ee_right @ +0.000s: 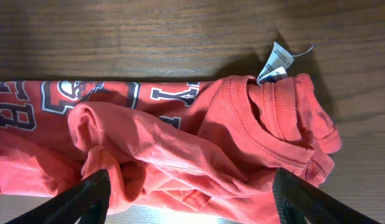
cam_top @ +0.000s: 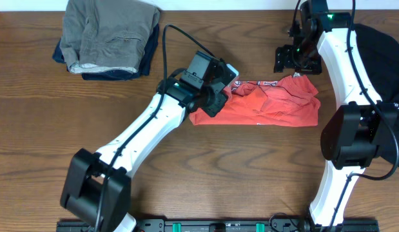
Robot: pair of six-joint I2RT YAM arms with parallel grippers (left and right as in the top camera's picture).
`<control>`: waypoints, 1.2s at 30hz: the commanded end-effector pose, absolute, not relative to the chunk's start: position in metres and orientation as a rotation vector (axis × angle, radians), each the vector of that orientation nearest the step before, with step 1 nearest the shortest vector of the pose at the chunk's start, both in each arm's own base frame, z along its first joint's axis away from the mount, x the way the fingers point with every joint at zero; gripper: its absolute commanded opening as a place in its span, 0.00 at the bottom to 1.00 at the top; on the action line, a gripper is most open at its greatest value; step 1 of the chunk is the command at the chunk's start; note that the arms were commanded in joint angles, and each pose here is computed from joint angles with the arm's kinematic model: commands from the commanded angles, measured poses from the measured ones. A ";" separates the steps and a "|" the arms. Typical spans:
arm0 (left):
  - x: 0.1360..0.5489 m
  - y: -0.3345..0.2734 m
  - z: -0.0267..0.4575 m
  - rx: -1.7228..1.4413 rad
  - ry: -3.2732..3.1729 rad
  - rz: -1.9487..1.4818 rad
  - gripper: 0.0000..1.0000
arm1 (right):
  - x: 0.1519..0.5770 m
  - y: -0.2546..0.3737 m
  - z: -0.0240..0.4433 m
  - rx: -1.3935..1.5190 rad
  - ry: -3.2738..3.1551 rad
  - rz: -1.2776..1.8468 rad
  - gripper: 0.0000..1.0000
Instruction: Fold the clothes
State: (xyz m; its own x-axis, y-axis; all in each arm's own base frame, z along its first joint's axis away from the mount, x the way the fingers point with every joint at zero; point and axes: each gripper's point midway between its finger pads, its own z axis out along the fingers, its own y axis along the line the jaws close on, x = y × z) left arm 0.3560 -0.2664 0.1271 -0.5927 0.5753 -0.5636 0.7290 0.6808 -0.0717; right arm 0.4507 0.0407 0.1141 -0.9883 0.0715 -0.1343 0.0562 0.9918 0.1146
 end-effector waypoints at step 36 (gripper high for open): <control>0.394 -0.201 0.162 0.659 2.497 -0.428 0.98 | 0.411 -0.034 0.088 0.284 3.086 0.438 0.90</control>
State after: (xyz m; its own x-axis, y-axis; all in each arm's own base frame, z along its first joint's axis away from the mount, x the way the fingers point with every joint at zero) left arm 0.3943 -0.1976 0.1831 -0.7113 0.3651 -0.6006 0.5422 0.8288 -0.1383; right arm 0.4188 -0.0276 0.0916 -0.9837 0.1801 0.0014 0.1753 0.9560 0.2353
